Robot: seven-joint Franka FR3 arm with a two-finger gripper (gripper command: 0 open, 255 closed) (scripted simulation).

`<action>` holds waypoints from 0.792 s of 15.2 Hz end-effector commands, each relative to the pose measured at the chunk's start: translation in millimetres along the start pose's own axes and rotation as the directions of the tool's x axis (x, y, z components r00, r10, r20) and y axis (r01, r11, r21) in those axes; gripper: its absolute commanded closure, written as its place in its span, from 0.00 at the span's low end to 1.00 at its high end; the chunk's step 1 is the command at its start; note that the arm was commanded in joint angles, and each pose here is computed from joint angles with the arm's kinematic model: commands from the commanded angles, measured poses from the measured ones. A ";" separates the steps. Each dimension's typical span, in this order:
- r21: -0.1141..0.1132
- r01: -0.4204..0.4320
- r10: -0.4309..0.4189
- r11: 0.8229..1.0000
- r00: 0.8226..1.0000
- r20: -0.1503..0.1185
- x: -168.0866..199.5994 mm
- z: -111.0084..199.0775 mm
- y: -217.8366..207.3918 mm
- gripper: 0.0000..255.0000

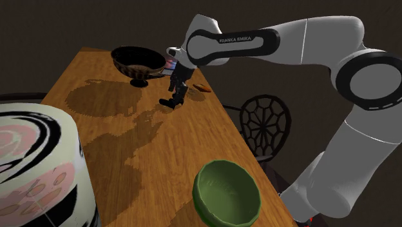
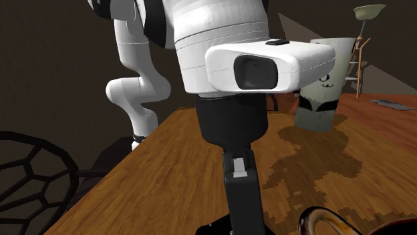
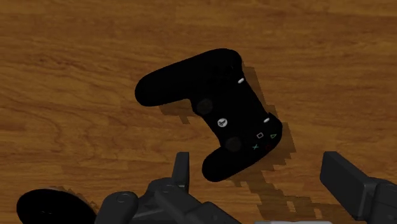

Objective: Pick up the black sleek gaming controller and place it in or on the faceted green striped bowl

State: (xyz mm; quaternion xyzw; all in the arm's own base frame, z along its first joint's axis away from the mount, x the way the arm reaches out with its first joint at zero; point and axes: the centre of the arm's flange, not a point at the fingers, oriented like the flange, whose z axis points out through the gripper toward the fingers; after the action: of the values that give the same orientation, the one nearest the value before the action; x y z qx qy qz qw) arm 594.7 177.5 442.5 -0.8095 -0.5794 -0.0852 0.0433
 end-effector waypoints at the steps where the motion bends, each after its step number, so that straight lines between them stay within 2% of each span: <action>1: -0.007 0.033 -0.033 0.999 0.999 -0.010 -3.0 8.3 -2.7 0.00; 6: -0.007 0.033 -0.033 0.999 0.999 -0.010 -2.8 32.5 -2.7 0.00; 12: -0.007 0.033 -0.033 0.999 0.999 -0.010 -2.8 32.5 -2.6 0.00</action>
State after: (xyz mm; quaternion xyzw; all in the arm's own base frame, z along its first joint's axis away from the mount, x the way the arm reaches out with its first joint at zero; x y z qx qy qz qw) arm 594.2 181.3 410.1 -0.7994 -0.5922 -0.0920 0.0419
